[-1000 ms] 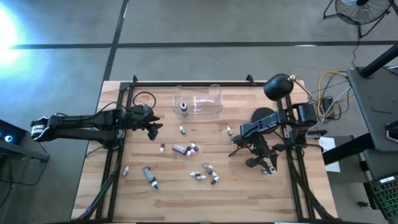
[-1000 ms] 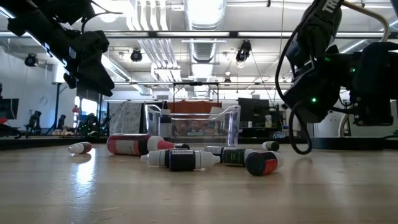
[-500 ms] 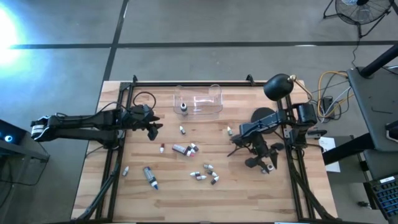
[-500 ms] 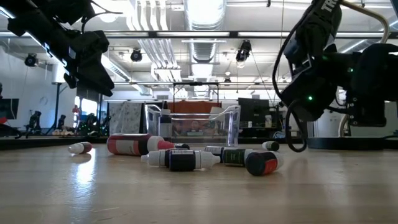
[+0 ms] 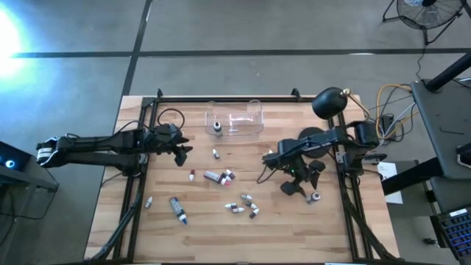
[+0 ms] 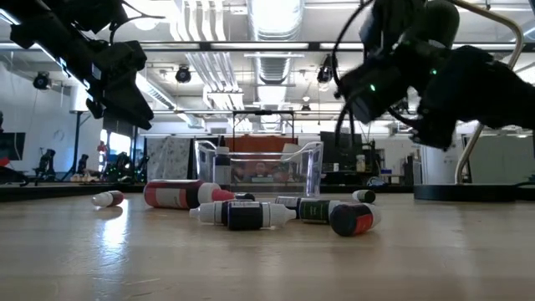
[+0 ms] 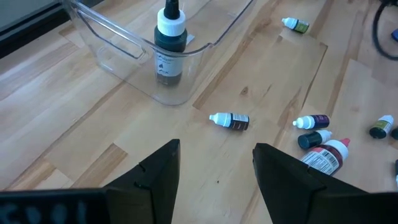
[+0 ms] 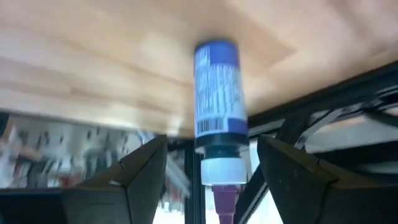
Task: Pick & Place food coloring
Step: Put the large purple food coloring bottle into the transparent bin
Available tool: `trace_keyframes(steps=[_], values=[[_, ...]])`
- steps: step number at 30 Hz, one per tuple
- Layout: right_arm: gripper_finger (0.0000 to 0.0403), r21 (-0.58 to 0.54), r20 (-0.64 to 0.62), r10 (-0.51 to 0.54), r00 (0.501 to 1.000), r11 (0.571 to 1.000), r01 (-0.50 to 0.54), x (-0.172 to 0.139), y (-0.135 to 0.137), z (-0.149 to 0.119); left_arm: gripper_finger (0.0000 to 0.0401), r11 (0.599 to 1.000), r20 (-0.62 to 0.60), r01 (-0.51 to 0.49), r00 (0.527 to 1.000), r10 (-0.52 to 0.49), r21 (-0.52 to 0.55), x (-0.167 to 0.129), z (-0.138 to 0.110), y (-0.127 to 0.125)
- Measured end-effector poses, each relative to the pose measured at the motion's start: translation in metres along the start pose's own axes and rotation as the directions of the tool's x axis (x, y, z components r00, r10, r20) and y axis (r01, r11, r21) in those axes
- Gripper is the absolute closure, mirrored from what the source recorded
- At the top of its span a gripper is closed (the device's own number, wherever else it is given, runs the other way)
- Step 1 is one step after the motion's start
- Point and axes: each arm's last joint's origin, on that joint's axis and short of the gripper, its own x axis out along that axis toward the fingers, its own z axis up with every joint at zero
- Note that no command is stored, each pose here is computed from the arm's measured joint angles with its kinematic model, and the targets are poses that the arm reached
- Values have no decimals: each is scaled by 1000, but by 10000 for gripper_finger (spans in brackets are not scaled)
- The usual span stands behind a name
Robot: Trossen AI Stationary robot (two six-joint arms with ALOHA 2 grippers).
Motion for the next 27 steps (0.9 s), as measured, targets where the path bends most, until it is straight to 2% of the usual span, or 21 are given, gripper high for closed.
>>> trace_keyframes(steps=[4,7,9,12,18,22,27], values=[[148,42,168,-75,983,997,69,-17,2,-9,224,1000,0,0,1000,0,12,0,0,0],[143,104,343,-143,929,988,113,-32,1,-21,224,1000,0,1,1000,-1,20,0,0,0],[140,149,425,-126,897,986,67,-42,2,-33,224,1000,0,1,1000,-1,21,0,0,0],[140,228,482,-69,873,972,-49,-50,-1,-55,224,1000,0,1,1000,-1,22,0,0,0],[145,380,569,28,822,877,-293,-46,-13,-109,224,1000,2,2,1000,-2,28,0,0,0],[143,436,581,38,813,829,-350,-30,-16,-138,224,999,3,3,1000,-3,43,0,0,0],[143,480,584,40,811,789,-384,-5,-12,-155,224,998,2,6,1000,-6,64,0,0,0]])
